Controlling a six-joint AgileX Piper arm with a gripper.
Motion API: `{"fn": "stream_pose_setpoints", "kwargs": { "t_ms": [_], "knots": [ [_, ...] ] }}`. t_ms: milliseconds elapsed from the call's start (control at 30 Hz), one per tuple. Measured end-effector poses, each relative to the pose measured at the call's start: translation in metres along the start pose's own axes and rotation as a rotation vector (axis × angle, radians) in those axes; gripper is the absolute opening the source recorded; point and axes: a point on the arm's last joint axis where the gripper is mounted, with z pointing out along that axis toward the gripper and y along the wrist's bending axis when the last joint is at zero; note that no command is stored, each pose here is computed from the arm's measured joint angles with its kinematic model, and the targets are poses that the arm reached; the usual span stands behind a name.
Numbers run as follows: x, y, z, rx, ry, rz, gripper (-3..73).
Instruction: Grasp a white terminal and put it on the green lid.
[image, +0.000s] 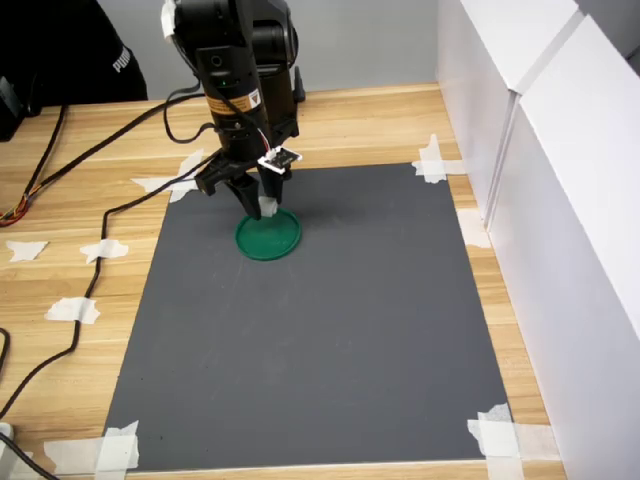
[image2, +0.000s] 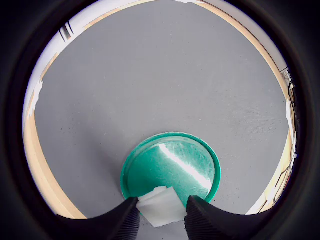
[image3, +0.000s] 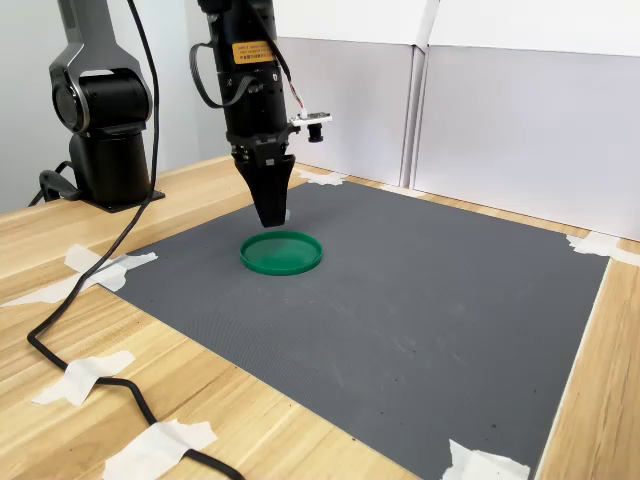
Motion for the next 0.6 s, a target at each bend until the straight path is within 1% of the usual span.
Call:
{"fn": "stream_pose_setpoints", "kwargs": {
  "t_ms": [333,467,533,600],
  "knots": [
    [-0.0004,-0.0025,0.0104,-0.003,0.017,-0.108,35.6],
    [-0.0012,-0.0036,0.0104,0.01,0.009,-0.119,35.6],
    [-0.0019,-0.0045,0.0104,0.02,0.002,-0.12,37.0],
    [-0.0021,-0.0049,0.0104,0.024,0.0,-0.12,40.0]
  ]
}}
